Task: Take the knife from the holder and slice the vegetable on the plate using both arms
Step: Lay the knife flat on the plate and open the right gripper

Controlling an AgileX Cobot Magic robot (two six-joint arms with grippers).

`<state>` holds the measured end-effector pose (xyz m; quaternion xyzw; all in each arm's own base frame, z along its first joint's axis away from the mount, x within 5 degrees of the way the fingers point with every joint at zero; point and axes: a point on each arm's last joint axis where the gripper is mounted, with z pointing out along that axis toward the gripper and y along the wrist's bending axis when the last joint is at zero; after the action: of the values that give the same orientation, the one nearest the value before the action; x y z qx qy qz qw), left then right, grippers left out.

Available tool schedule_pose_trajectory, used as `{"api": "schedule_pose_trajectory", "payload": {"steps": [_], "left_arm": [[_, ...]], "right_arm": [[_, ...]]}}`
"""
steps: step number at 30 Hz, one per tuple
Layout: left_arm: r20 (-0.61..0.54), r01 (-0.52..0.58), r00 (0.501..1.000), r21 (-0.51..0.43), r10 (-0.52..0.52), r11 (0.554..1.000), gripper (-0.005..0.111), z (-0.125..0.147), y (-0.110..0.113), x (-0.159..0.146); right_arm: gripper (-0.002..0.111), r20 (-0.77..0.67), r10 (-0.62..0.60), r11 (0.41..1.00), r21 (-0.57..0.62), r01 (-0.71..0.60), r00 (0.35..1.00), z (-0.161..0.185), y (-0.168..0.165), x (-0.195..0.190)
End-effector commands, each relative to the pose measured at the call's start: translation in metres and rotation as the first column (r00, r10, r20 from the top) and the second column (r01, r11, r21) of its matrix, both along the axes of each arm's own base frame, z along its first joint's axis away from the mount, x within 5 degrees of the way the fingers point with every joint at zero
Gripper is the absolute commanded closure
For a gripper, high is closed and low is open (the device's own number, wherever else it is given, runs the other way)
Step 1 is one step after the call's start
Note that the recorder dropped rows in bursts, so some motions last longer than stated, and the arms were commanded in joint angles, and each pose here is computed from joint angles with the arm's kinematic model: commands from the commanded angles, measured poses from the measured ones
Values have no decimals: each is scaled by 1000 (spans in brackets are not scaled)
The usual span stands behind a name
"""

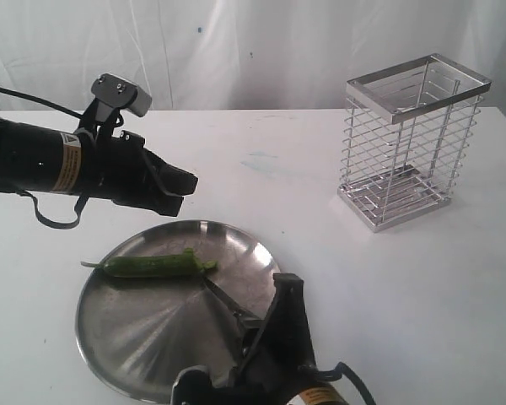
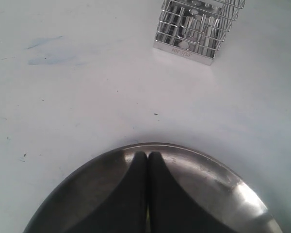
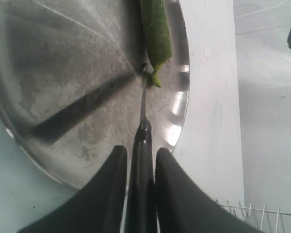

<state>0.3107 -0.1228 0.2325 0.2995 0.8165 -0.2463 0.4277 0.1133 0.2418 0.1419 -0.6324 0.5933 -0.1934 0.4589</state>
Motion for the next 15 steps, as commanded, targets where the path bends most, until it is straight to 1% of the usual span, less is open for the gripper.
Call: {"api": "schedule_pose_trajectory", "payload": {"steps": [1, 3, 4, 6, 8, 10, 12, 15], "left_arm": [[-3, 15, 1000, 4, -15, 1000, 107, -1, -2, -3], [-3, 15, 1000, 4, -15, 1000, 107, -1, -2, -3], [-3, 15, 1000, 4, -15, 1000, 107, -1, -2, -3], [-3, 13, 1000, 5, -13, 1000, 107, -1, -1, -2], [-3, 13, 1000, 5, -13, 1000, 107, -1, -1, -2], [-2, 13, 1000, 4, -13, 1000, 107, -1, -1, -2], [-2, 9, 1000, 1, -9, 1000, 107, 0, -1, -2], [-1, 1, 1000, 6, -1, 1000, 107, -1, -1, -2]], "right_arm": [[108, -36, 13, 996, -83, -16, 999, -19, 0, -1], [108, -68, 24, 994, -102, -31, 997, -26, 0, -3], [105, -83, 29, 993, -108, -38, 996, -28, 1, -4], [95, -112, 31, 994, -100, -43, 993, -30, 1, -6], [78, -117, 23, 996, -88, -33, 993, -30, 1, -6], [67, -118, 21, 996, -88, -31, 993, -30, 1, -6], [62, -113, 5, 997, -72, -13, 994, -29, 1, -5], [62, -93, -27, 999, -42, 23, 995, -27, 0, -3]]}}
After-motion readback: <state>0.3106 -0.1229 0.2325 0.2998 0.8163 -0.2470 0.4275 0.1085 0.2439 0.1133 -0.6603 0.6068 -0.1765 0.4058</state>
